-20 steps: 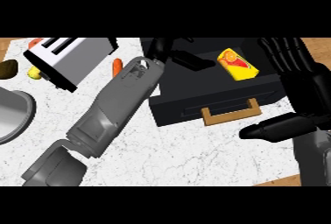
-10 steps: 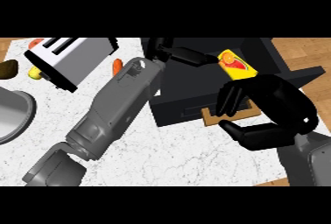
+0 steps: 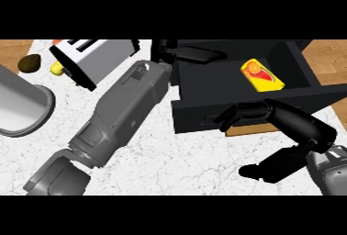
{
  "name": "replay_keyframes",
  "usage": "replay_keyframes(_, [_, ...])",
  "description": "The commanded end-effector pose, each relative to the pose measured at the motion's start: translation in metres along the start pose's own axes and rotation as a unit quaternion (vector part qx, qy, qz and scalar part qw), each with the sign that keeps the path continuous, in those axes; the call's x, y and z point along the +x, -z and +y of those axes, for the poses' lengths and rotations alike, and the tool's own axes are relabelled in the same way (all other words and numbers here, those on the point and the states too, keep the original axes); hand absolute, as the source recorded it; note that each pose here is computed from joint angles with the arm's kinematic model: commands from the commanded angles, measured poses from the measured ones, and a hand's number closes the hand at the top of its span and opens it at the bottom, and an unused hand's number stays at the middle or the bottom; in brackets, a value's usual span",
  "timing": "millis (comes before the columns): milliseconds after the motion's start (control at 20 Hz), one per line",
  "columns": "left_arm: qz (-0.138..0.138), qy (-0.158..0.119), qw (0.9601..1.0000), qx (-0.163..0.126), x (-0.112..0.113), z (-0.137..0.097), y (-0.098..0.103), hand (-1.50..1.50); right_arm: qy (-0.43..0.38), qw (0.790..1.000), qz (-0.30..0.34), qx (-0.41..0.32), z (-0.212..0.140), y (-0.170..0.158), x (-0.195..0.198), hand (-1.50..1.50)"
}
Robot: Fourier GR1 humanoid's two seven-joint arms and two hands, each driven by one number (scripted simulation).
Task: Pick up the cup, place it into the drawer and close the drawer
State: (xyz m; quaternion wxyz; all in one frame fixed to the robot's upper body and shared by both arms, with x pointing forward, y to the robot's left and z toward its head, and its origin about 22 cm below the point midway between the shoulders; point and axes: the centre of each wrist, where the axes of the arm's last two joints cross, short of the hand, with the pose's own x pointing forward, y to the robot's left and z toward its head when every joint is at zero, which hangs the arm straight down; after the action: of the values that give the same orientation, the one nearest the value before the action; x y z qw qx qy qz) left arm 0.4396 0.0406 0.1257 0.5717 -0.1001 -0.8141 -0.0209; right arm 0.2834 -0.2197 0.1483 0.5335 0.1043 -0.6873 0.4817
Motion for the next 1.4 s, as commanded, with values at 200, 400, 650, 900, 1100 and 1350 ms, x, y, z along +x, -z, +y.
replay_keyframes(200, [-0.016, -0.040, 0.9989, 0.016, -0.007, 0.010, -0.004, -1.50, -0.084, 0.990, 0.113, -0.025, 0.041, 0.017, -0.059, -1.50])
replay_keyframes(400, [-0.006, -0.062, 0.9978, 0.021, -0.026, 0.033, -0.021, -1.50, -0.086, 0.983, 0.160, 0.010, 0.055, 0.017, -0.107, -1.50])
replay_keyframes(650, [-0.024, -0.065, 0.9972, 0.028, -0.033, 0.052, -0.032, -1.50, -0.113, 0.972, 0.204, 0.038, 0.059, 0.037, -0.150, 1.50])
replay_keyframes(900, [-0.010, -0.078, 0.9969, 0.011, -0.020, 0.056, -0.029, -1.50, -0.101, 0.975, 0.196, -0.020, 0.034, 0.048, -0.174, 1.50])
replay_keyframes(1100, [-0.014, -0.074, 0.9971, 0.012, -0.023, 0.094, -0.038, -1.50, -0.099, 0.978, 0.165, -0.079, -0.007, 0.057, -0.170, 1.50])
replay_keyframes(1350, [-0.001, -0.084, 0.9965, 0.000, -0.034, 0.097, -0.053, -1.50, -0.097, 0.968, 0.157, -0.169, -0.069, 0.051, -0.154, 1.50])
